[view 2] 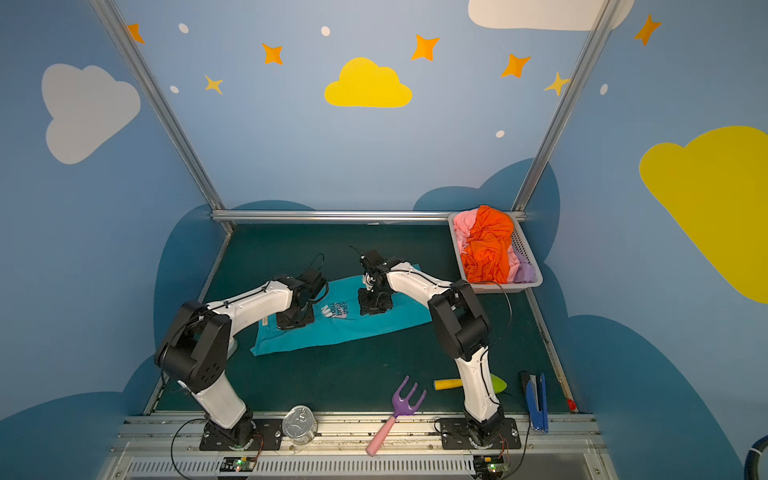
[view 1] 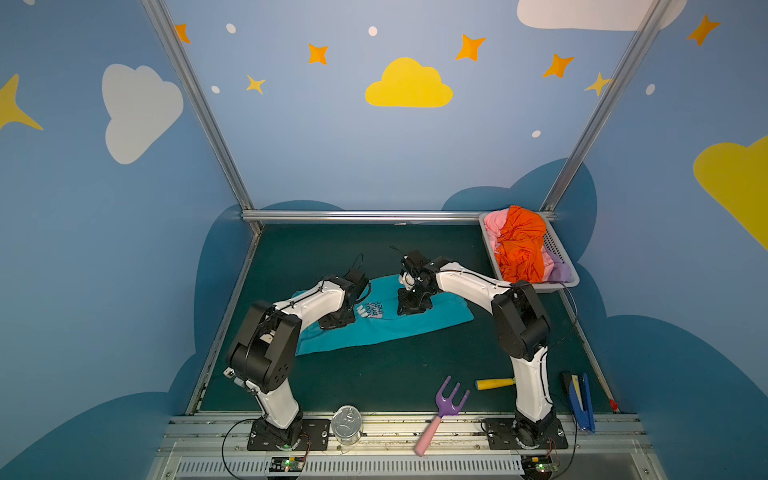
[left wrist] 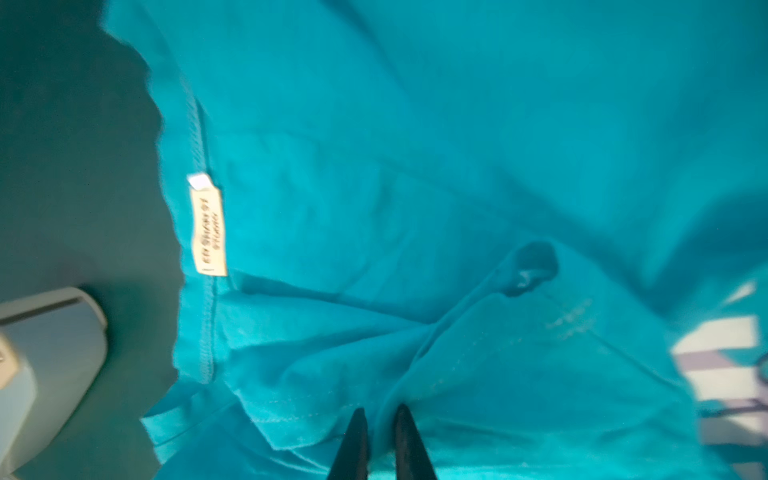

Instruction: Fold and stack the t-shirts

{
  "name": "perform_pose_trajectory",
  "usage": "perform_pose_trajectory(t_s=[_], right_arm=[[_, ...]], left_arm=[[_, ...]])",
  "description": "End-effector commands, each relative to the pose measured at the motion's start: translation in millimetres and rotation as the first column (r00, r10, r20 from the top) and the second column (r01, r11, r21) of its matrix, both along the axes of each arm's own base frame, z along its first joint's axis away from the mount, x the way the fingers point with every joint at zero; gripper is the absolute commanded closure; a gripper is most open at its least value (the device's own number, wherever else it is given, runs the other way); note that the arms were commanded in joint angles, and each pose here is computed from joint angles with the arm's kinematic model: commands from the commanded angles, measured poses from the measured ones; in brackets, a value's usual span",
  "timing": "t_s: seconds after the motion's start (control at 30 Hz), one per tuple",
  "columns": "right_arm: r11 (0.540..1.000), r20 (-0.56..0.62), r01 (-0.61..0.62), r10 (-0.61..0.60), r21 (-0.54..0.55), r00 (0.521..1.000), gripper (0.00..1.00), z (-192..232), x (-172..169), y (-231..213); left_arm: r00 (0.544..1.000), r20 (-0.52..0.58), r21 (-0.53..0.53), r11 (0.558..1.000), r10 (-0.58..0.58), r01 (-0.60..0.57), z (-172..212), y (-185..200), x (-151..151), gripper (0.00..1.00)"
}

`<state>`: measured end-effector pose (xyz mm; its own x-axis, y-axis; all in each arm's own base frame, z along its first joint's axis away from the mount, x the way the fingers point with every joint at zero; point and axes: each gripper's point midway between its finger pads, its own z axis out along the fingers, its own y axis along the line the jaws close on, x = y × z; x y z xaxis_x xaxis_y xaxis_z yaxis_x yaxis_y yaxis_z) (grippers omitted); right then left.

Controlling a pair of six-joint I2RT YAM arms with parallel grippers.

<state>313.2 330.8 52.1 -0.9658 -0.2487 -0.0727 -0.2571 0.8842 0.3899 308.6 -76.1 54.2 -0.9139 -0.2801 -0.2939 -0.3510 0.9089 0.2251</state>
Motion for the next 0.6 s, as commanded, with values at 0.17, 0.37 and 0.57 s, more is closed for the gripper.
perform_pose_trajectory(t_s=[0.17,0.37,0.57], right_arm=[[1.000,-0.006,0.001,-0.001,0.013,1.000,0.68,5,-1,-1],[1.000,0.000,0.000,0.000,0.006,1.000,0.69,5,0,-2],[1.000,0.004,0.000,0.000,0.006,1.000,0.68,6,-1,-3]], left_arm=[[0.995,0.097,0.131,0.991,-0.033,0.020,52,11,37,0.84],[0.997,0.067,0.228,0.973,-0.044,0.027,47,17,53,0.55],[0.996,0.086,0.193,0.981,-0.027,0.010,57,15,47,0.52]])
